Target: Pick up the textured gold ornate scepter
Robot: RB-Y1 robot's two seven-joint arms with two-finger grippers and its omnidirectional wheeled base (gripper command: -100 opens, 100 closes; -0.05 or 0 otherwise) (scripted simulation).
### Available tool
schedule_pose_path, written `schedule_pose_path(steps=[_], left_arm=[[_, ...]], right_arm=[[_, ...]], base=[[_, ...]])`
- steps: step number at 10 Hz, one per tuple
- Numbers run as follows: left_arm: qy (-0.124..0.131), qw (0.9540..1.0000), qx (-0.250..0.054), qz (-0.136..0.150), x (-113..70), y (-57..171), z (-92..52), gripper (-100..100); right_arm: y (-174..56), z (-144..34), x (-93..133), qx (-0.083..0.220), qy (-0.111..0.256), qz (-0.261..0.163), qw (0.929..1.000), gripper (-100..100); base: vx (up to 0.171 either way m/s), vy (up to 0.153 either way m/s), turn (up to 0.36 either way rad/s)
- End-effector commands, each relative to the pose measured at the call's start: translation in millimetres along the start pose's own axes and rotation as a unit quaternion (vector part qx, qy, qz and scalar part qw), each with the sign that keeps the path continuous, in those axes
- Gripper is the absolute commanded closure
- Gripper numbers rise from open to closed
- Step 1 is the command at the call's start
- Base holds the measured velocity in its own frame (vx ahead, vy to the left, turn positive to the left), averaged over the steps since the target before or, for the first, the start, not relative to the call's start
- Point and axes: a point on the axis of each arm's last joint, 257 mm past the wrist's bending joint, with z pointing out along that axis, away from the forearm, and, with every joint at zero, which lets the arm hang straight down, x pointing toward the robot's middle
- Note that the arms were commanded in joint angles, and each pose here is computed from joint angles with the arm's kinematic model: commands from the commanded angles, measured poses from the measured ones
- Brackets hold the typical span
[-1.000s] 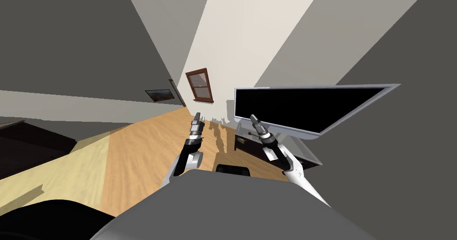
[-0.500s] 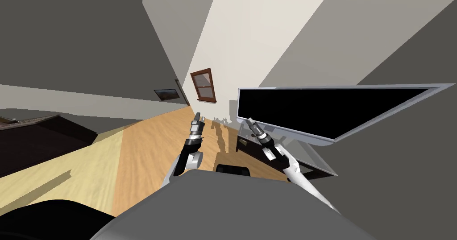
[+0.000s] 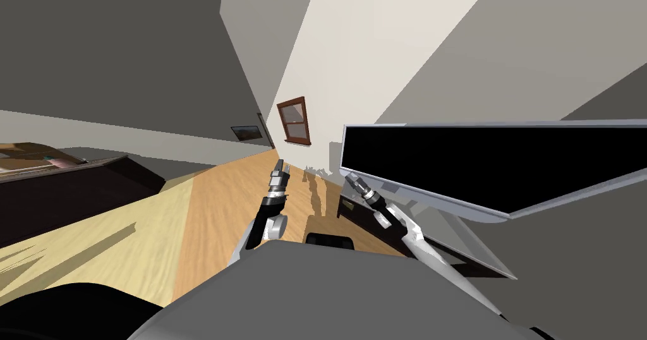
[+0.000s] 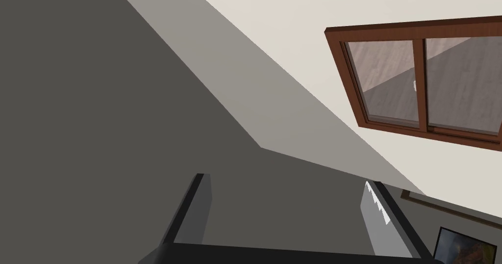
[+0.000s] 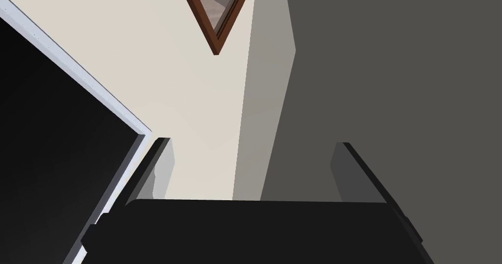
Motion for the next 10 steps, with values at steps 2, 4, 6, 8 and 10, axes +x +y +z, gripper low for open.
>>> schedule_pose_path(steps=[2, 4, 6, 8, 10], left_arm=[[0.000, 1.0000, 0.000, 0.000, 0.0, 0, 0.0, 0], [0.000, 1.0000, 0.000, 0.000, 0.0, 0, 0.0, 0], [0.000, 1.0000, 0.000, 0.000, 0.0, 0, 0.0, 0], [0.000, 1.0000, 0.000, 0.000, 0.1, 0, 0.0, 0], [0.000, 1.0000, 0.000, 0.000, 0.0, 0, 0.0, 0]], right_arm=[[-22, -13.0, 29, 0.015, 0.049, -0.028, 0.9983, -100], [-38, -25.2, 50, 0.025, 0.090, -0.054, 0.9942, -100], [-54, -37.4, 62, 0.044, 0.105, -0.049, 0.9923, -100], [-78, -60.9, 86, 0.062, 0.154, -0.073, 0.9834, -100], [-109, -104.3, 121, 0.079, 0.238, -0.119, 0.9609, -100]], base=[[0.040, 0.009, 0.092], [0.066, 0.000, 0.143], [0.043, -0.003, 0.051], [0.045, -0.002, 0.168], [0.095, -0.001, 0.245]])
